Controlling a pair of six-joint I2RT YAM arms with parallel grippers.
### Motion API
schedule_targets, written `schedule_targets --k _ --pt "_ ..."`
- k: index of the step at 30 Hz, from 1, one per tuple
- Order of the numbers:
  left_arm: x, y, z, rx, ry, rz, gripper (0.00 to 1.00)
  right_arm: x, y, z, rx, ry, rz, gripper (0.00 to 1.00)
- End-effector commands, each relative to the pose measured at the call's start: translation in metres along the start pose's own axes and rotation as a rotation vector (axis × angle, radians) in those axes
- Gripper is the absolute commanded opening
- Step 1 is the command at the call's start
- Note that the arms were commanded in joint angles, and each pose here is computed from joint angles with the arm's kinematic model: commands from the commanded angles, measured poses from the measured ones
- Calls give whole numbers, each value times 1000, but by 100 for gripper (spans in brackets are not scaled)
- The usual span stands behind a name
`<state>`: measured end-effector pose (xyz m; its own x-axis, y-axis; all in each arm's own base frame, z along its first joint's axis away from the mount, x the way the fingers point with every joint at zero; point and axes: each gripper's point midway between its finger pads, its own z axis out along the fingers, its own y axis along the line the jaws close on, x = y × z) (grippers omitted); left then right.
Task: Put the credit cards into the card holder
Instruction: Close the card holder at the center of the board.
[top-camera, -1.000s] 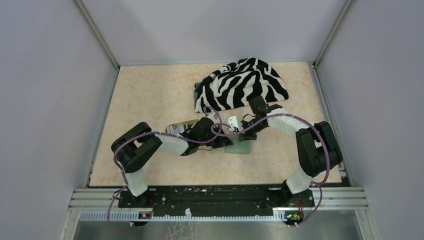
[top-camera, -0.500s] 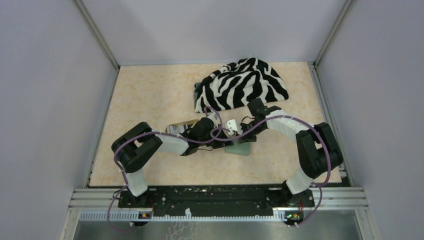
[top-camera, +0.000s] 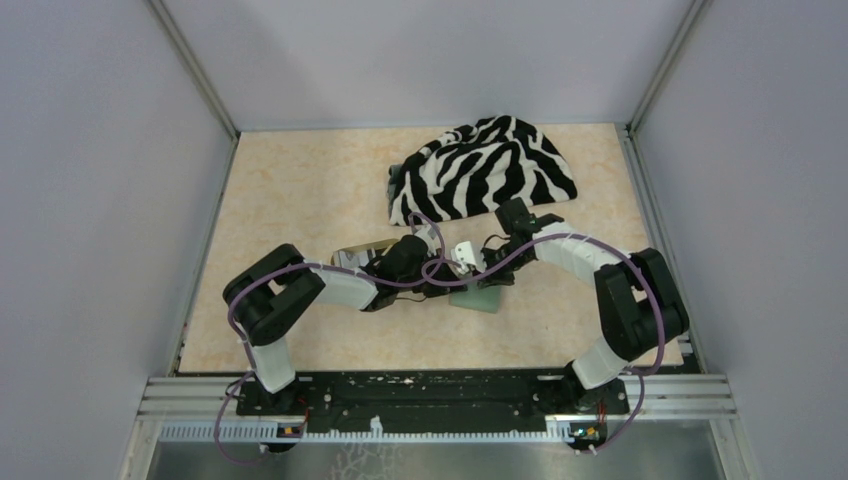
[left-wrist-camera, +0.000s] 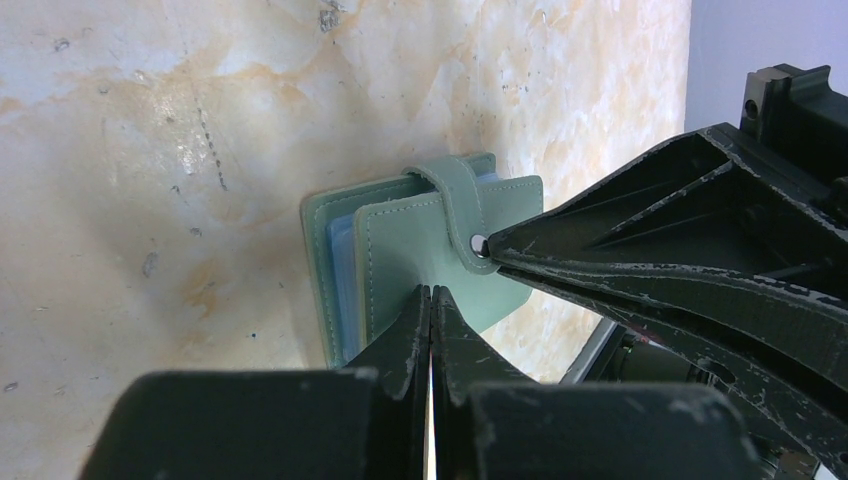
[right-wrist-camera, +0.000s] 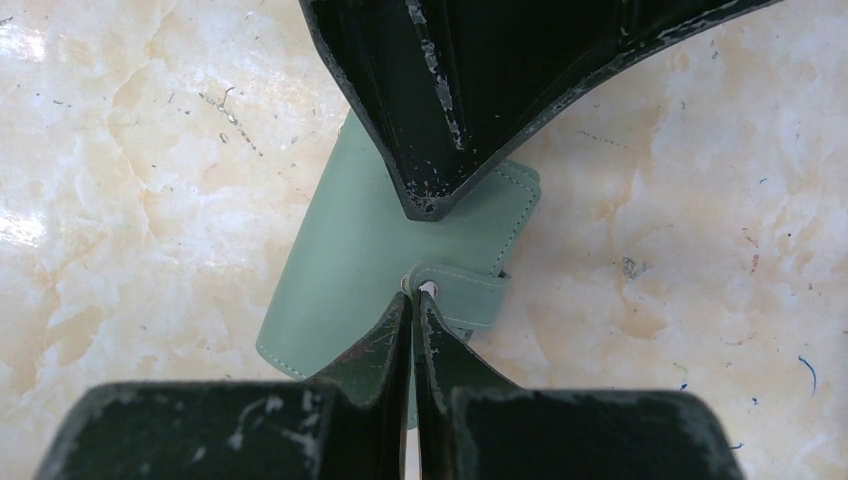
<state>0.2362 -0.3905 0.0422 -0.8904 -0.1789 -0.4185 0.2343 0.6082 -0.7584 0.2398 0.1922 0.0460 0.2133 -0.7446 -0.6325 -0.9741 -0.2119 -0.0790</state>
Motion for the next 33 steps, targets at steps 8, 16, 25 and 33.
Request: schedule_targets --k 8,16,25,33 --pt "12 12 2 -24 39 -2 0 -4 17 2 -32 22 -44 0" --pt "12 10 2 -18 39 -1 0 3 24 5 -42 67 -72 0" --pt "11 6 0 -1 40 0 0 4 29 11 -49 104 -97 0" --pt "9 -1 -2 22 34 5 0 4 28 13 -37 137 -102 0"
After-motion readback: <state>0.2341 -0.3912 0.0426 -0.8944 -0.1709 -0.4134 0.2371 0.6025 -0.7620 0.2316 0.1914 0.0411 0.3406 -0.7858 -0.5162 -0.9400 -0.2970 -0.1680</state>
